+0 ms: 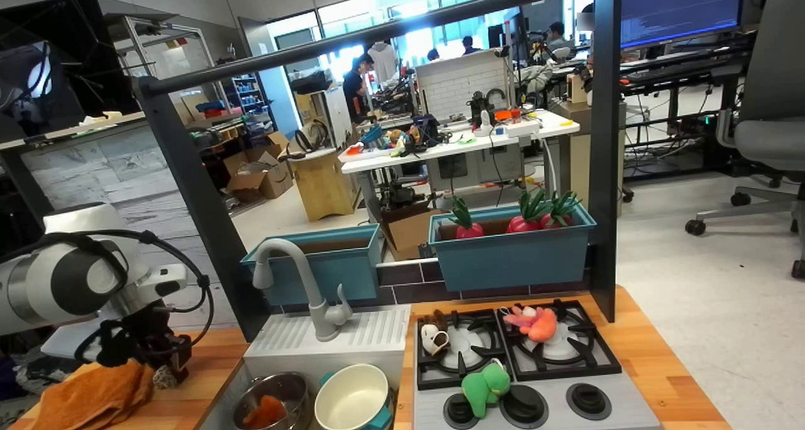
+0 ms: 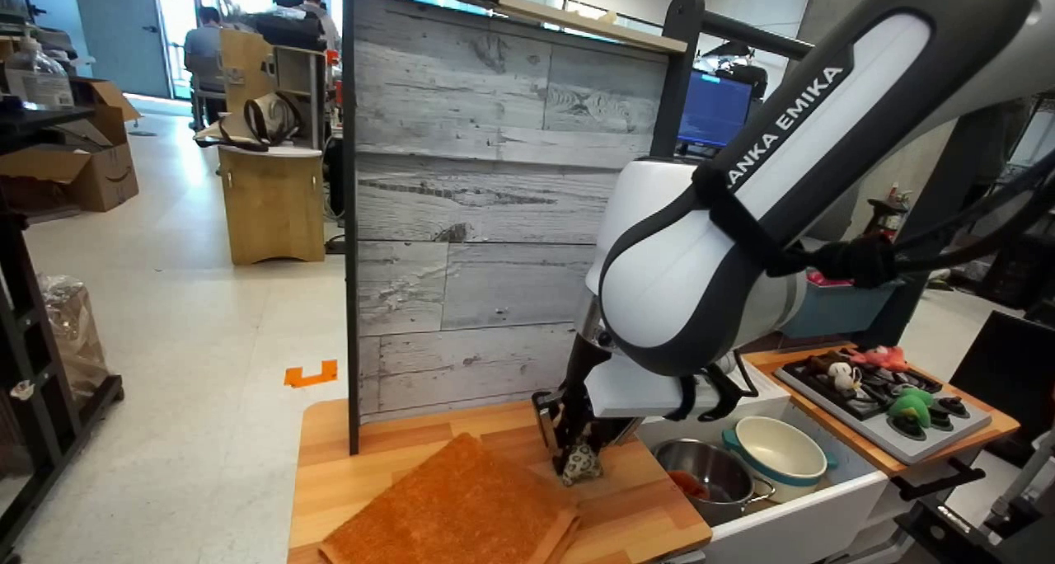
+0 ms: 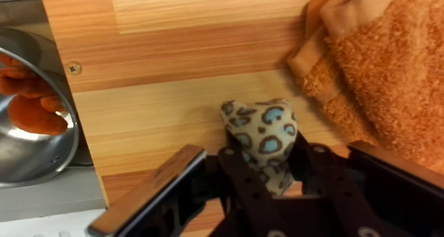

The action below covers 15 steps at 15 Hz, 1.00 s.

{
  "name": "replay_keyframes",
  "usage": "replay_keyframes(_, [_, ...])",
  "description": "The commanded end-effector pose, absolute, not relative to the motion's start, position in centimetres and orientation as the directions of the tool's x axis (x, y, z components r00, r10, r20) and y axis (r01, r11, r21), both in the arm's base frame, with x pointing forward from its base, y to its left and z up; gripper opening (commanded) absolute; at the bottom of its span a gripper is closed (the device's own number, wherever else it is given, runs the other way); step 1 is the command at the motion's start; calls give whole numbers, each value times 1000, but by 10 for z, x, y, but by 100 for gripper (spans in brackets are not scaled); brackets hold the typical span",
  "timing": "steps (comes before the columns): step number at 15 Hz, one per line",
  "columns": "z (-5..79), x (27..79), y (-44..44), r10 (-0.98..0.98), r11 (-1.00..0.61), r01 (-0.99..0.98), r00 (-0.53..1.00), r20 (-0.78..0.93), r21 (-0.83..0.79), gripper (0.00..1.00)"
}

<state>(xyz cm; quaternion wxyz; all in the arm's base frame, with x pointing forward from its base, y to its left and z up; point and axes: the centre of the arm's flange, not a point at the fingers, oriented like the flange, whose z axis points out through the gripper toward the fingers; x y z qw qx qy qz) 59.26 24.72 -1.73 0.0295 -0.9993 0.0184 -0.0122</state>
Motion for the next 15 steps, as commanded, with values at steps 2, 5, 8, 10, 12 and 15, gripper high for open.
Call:
replay_keyframes(2, [19, 569, 211, -183, -982, -179, 981, 65, -55, 1])
replay_keyframes(5, [12, 568, 143, -360, -933, -357, 929, 79, -56, 2])
replay_keyframes(8, [-2, 575, 59, -488, -873, -482, 857, 166, -76, 4])
replay_keyframes(10, [-6, 583, 17, -583, -812, -575, 787, 200, -102, 4])
replay_keyframes(12, [-12, 594, -8, -671, -739, -662, 707, 226, -124, 4])
replay_keyframes(15, [-18, 607, -29, -764, -637, -757, 595, 250, -143, 4])
